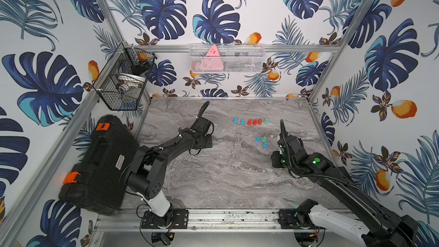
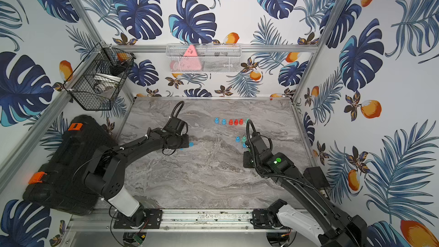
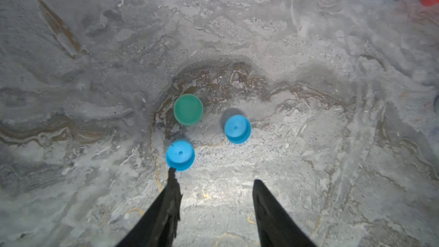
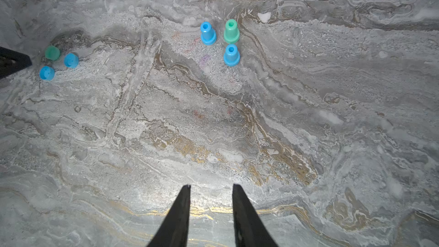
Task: Close the stamp cap
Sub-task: Move the cover to the center of the board.
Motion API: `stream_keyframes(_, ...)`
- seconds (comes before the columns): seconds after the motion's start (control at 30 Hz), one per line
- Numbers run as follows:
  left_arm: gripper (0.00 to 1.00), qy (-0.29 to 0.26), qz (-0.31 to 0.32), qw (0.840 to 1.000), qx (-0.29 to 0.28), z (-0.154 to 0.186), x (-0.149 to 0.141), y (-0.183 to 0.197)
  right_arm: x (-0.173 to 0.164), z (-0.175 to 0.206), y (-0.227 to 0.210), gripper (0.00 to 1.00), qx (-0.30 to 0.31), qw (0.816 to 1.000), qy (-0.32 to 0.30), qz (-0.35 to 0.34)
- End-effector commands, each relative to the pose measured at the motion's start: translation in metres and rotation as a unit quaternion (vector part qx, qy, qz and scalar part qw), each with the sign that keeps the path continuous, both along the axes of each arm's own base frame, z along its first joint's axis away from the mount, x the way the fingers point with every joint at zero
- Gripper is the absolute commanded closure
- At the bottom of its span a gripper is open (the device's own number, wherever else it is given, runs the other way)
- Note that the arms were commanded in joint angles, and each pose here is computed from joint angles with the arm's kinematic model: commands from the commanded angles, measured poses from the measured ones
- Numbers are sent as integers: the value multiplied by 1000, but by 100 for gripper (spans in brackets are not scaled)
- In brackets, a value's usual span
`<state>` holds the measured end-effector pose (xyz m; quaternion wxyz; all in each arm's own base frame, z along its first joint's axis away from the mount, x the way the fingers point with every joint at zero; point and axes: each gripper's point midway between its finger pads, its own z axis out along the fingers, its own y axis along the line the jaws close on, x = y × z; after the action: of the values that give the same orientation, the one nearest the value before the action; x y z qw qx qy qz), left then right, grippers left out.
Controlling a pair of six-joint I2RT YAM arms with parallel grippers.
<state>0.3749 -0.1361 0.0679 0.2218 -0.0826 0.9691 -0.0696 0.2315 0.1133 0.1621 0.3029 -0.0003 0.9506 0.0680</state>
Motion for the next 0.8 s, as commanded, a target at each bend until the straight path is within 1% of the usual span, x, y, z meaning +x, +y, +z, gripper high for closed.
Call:
stream_keyframes(0.0,47,-11,22,1000,3,-2,15,3,-1,1,-2,67,-3,1000,-4,-7)
stream_keyframes(0.33,49,-5,31,999,1,-11,35,1,-3,2,0,67,-6,1000,-9,-3)
stream_keyframes(0.77,50,2,40,999,-1,-27,41,1,-4,4,1,67,-7,1000,-12,-1)
